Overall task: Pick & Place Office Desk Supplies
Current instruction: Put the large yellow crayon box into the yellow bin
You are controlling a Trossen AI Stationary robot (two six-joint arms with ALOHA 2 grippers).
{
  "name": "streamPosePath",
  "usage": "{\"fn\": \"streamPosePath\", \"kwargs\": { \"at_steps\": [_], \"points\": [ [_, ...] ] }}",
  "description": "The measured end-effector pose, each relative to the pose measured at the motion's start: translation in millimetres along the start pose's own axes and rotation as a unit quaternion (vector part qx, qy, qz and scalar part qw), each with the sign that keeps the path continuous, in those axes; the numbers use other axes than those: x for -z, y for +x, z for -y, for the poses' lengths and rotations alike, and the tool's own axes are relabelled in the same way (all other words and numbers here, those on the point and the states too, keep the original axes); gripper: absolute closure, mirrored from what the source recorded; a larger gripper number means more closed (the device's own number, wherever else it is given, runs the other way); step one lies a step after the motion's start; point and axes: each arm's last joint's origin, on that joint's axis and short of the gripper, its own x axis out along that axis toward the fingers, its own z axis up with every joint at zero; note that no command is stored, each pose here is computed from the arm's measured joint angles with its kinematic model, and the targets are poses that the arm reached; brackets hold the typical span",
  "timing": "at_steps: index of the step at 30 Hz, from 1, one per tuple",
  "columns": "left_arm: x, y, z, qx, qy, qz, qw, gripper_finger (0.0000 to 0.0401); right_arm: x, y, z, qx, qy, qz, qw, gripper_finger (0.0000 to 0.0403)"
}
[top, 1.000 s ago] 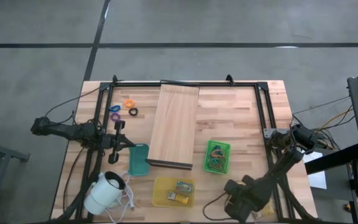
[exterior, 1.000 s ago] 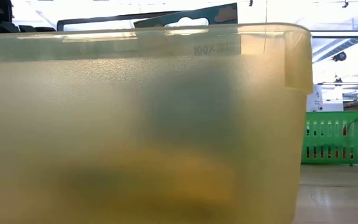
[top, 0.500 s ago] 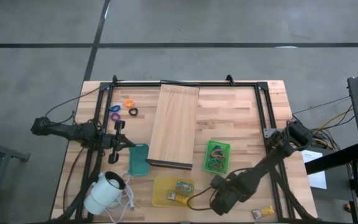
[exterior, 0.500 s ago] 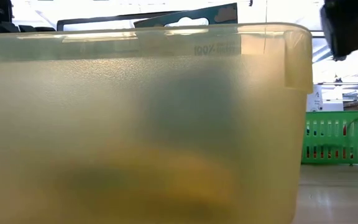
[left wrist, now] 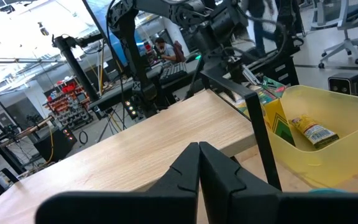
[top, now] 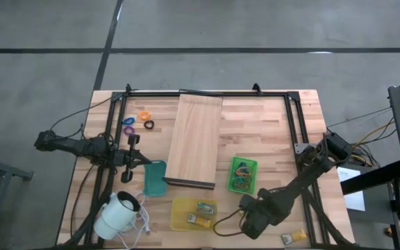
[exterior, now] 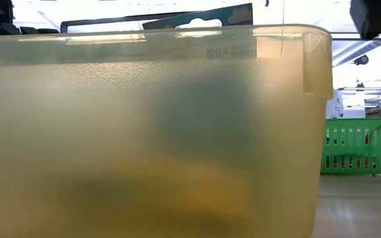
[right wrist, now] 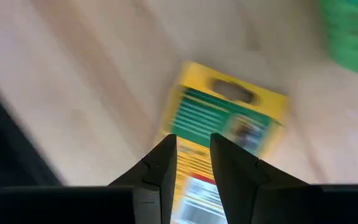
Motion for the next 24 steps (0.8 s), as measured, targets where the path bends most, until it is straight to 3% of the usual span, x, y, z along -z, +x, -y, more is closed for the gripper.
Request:
{"fn": "streamPosePath", "kwargs": {
  "at_steps": [8,19,24],
  "points": [
    [0,0,0,0.0,0.0,0.0,1.0,0.0389,5,4,8,0.027,0.052,-0.001,0.998,0.0307],
    [0,0,0,0.0,0.0,0.0,1.0,0.0389,7,13,14,0.043,0.052,-0.002,0.998,0.0307],
    [0,0,0,0.0,0.0,0.0,1.0,0.0389,6,22,8,0.024,0.043,0.0,0.999,0.0307]
  ]
}}
